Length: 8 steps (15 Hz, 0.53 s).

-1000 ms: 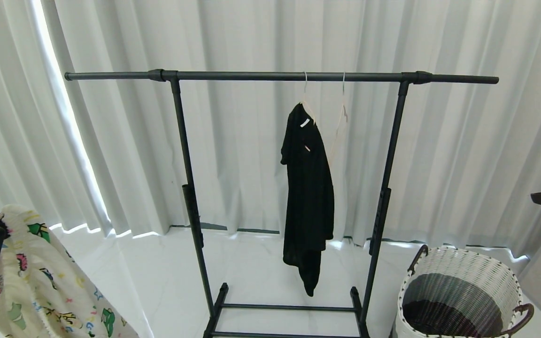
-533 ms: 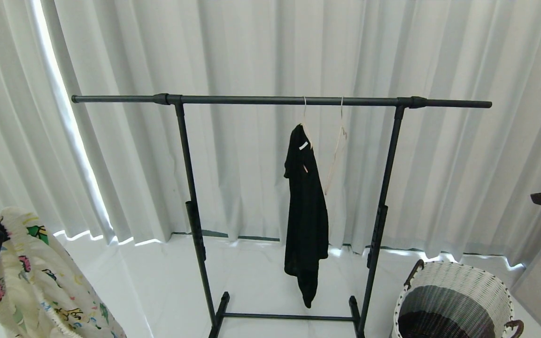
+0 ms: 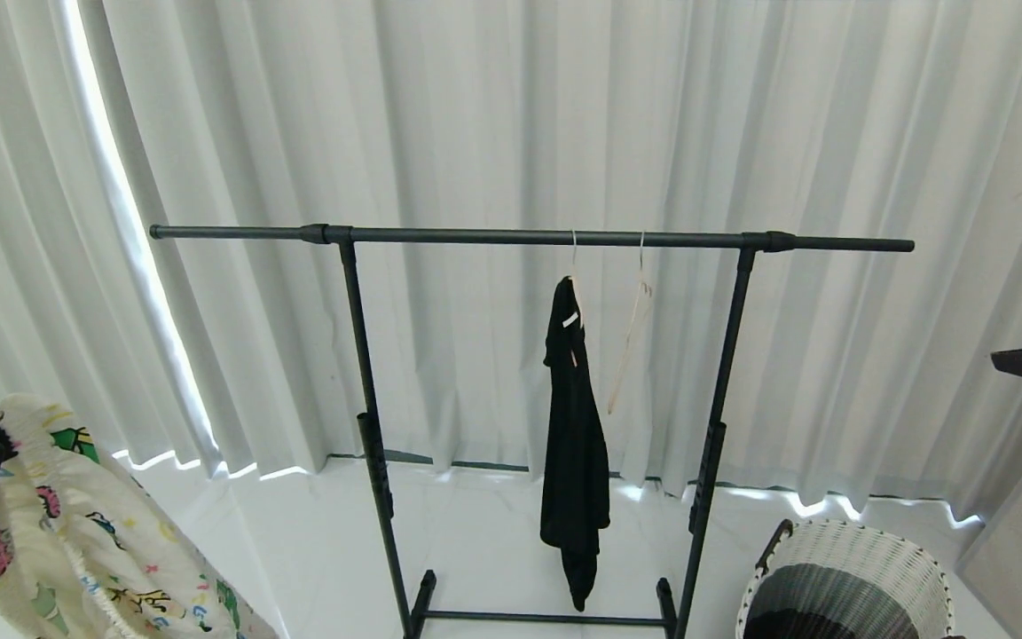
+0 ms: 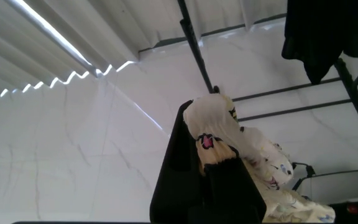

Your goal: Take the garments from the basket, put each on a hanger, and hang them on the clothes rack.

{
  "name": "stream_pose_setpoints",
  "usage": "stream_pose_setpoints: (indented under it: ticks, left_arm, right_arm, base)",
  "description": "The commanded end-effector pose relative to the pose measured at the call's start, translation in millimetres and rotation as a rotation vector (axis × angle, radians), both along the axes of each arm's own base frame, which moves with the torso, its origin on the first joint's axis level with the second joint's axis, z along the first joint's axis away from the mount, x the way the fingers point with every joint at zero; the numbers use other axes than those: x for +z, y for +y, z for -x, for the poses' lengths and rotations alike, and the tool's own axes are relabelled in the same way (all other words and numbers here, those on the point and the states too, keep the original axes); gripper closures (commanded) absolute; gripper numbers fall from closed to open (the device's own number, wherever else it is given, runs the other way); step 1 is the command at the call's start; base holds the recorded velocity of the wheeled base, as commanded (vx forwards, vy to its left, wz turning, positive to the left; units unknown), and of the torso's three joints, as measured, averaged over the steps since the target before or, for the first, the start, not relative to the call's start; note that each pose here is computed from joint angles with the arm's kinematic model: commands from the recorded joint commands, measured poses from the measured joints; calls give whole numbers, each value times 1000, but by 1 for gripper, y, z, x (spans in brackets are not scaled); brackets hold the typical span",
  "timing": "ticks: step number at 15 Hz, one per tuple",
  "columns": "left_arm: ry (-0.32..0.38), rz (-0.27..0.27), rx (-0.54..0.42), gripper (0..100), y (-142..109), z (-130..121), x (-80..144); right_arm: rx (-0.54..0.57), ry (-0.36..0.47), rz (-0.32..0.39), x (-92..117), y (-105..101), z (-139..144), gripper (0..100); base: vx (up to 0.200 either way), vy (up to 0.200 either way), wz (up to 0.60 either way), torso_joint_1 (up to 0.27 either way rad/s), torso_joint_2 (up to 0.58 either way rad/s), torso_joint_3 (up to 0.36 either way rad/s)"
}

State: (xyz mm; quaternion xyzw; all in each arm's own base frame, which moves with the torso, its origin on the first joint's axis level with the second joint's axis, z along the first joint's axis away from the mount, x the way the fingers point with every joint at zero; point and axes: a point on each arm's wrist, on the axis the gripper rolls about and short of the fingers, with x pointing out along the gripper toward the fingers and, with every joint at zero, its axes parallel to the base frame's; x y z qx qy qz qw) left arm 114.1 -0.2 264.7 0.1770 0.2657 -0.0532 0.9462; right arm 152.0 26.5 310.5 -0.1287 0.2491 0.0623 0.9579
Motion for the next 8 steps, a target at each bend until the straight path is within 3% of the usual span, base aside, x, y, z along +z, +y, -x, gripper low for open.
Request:
stream_pose_setpoints:
  ticks: [1,8]
  left_arm:
    - [-4,0,-4,100,0,1,0]
    - [-6,0,-7,100,-1,8,-3]
  right_arm:
    - [1,2,0,0,0,-1,0]
    - [3,7,0,-3,0,0,0]
  base:
    - [200,0,0,95,-222,-115]
    - [200,0,0,23,-36,-22]
